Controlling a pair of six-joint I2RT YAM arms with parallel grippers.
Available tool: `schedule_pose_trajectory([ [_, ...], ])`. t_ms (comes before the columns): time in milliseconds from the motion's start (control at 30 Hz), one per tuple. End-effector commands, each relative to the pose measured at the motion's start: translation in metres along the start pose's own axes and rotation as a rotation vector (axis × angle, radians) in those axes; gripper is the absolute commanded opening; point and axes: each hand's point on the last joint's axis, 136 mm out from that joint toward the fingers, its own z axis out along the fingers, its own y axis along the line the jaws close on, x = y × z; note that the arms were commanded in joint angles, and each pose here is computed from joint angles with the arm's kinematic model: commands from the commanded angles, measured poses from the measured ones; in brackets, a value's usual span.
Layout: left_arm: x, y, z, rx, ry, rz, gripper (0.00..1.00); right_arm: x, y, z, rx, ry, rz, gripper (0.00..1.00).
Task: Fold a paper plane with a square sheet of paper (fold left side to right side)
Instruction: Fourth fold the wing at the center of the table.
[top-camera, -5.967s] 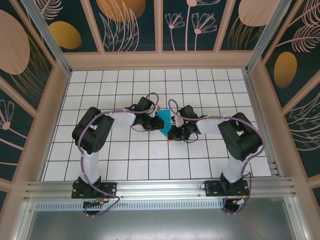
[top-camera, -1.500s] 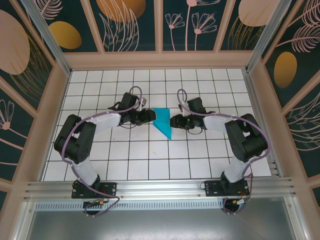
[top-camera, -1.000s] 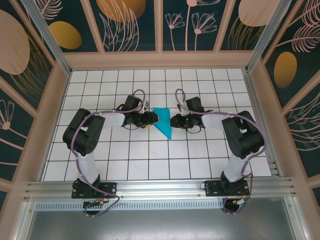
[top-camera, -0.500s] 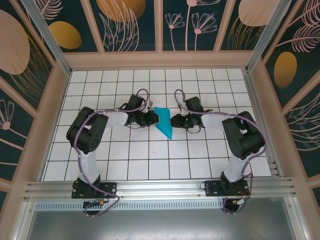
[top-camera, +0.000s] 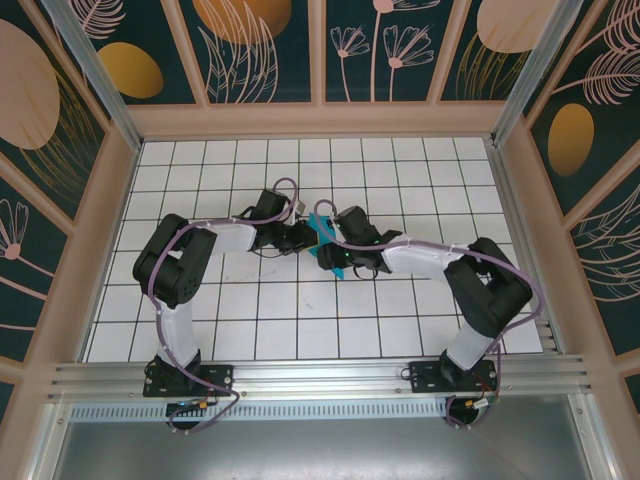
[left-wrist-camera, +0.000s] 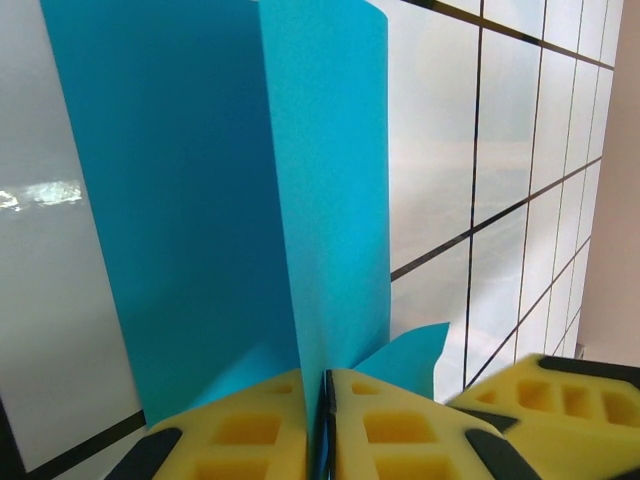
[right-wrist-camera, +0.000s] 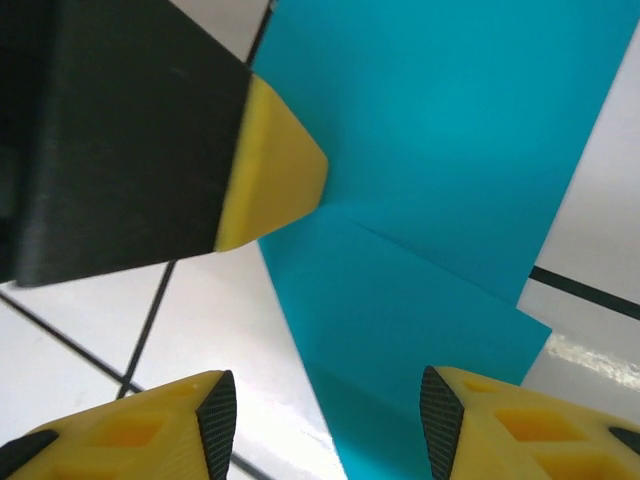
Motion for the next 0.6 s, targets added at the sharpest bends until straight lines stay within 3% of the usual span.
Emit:
schedule_pose_trajectory([
  [0,-0.003,-0.014,-0.009,0.011,-0.018,0.027,0.14,-0.003,-0.003,0.009,0.068,0.005,-0.022,0.55],
  [400,-0.008,-0.023,-0.013,0.03,-0.032,0.015,0.15,0.007,-0.004,0.019,0.104,0.033,-0.04,0.56],
  [567,-0.008,-0.024,-0.013,0.032,-0.033,0.014,0.15,0.009,-0.004,0.018,0.125,0.023,-0.053,0.5],
])
